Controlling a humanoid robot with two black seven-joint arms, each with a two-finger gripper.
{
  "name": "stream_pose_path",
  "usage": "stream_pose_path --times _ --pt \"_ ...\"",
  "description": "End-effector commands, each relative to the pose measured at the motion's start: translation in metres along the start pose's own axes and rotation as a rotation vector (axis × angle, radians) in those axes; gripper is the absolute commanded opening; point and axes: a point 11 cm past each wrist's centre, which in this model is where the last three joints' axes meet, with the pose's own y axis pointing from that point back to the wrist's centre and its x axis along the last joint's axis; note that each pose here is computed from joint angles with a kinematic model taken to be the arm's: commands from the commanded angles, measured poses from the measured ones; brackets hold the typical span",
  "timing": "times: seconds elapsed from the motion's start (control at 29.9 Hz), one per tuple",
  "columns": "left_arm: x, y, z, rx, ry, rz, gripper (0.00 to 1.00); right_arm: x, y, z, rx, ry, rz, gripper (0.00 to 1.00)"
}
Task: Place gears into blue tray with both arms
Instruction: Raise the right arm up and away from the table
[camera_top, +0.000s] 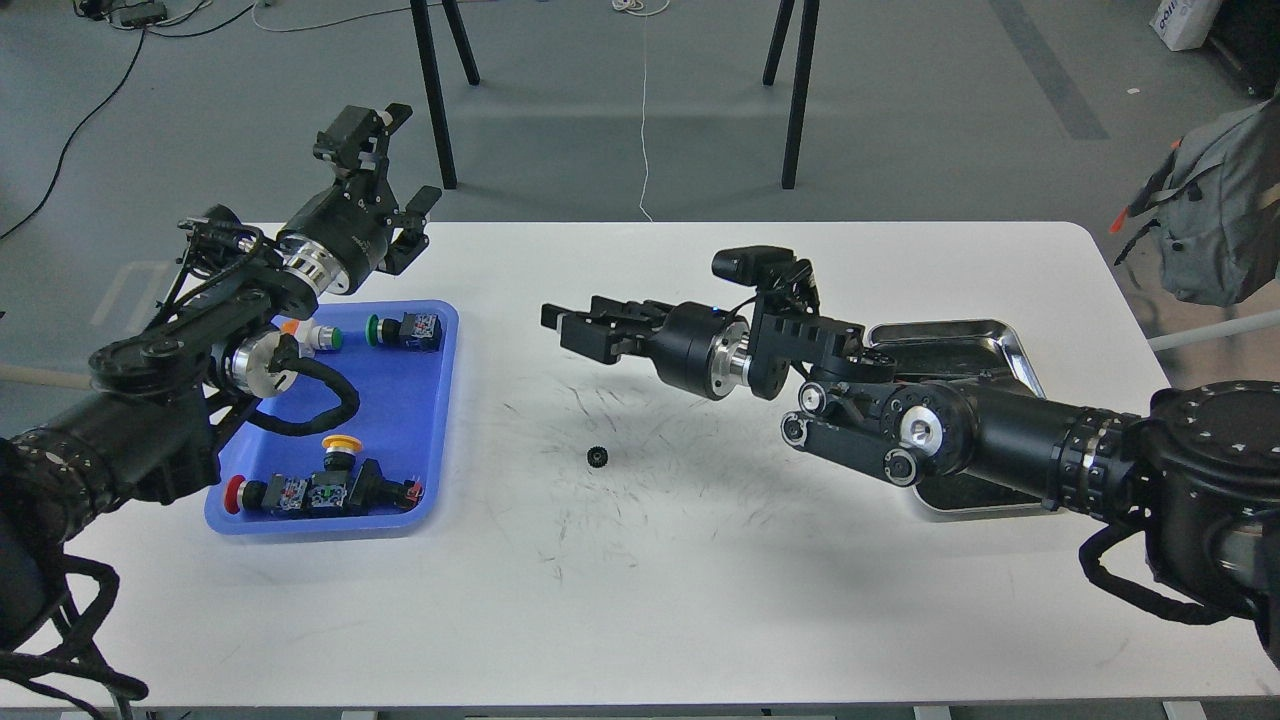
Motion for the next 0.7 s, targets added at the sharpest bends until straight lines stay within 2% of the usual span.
stream_pose_path --times 0.0,0.2,0.3,0.37,0.53,0.67 --pt "-0.001 -0.001 0.000 0.000 -0.005 -0.001 1.00 0.039 0.012 0.013 -0.045 -0.106 0.102 0.81" --pt "-0.004 -0.001 -0.003 0.007 -0.009 -0.006 1.00 0.082 0.041 0.042 -0.119 -0.235 0.218 0.85" --pt "-0.007 -0.001 -0.005 0.013 -0.010 -0.018 1.00 0.095 0.057 0.060 -0.180 -0.320 0.247 0.93" --pt "-0.011 0.000 -0.008 0.025 -0.018 -0.036 1.00 0.116 0.074 0.075 -0.216 -0.338 0.299 0.94" --pt "-0.036 -0.003 -0.004 0.022 -0.009 -0.124 1.00 0.148 0.112 0.097 -0.251 -0.450 0.405 0.94" --pt "-0.064 0.003 0.007 0.013 -0.056 -0.252 1.00 0.157 0.140 0.117 -0.300 -0.515 0.467 0.94"
